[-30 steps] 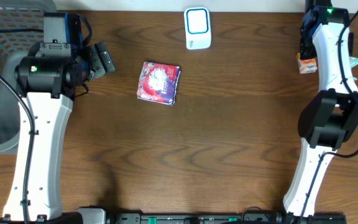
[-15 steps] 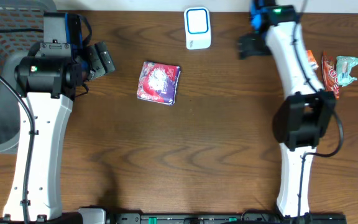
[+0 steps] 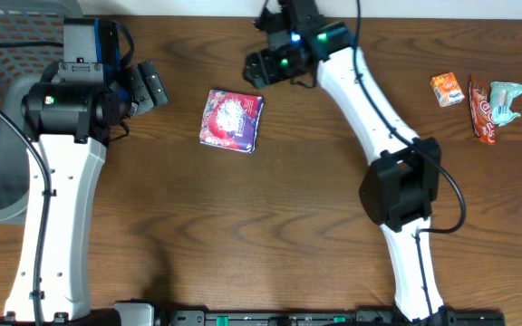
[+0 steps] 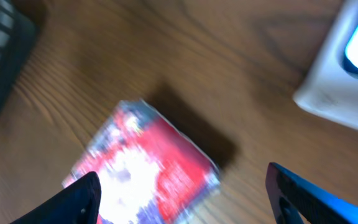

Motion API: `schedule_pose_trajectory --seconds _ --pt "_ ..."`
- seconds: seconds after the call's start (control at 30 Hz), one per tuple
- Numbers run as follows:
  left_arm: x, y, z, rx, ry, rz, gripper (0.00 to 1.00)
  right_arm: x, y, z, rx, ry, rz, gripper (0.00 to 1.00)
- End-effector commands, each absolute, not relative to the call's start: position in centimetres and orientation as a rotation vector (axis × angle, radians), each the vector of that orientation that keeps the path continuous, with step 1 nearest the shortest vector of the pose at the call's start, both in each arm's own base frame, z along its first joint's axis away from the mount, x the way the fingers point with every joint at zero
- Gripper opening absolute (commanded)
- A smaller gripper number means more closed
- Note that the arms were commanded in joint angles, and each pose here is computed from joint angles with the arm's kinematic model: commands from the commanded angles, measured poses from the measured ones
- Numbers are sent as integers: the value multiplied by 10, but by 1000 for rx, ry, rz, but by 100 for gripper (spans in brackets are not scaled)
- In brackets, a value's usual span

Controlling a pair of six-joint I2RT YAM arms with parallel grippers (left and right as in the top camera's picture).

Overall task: Scan the item barcode
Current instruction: 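Swing the right gripper left over the floral pink packet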

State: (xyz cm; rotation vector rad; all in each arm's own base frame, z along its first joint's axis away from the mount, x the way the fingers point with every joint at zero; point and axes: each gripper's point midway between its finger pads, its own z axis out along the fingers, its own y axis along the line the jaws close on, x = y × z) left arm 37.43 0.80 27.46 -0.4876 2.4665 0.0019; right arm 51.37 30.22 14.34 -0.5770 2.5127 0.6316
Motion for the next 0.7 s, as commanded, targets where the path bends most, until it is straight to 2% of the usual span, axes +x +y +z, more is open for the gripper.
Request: schedule_pose_trajectory --seconds 0.0,0.2,0.3,0.57,0.67 --pt "374 10 269 -511 2477 18 98 519 328 109 -510 2538 713 83" --pt "374 10 269 -511 2477 18 98 511 349 56 -519 2613 752 80" --pt "374 10 269 -511 2477 18 98 489 342 40 -521 2727 747 86" --pt "374 10 269 -511 2477 18 98 404 317 89 -585 2998 814 86" --pt "374 10 269 -511 2477 18 98 374 306 120 -590 3068 781 98"
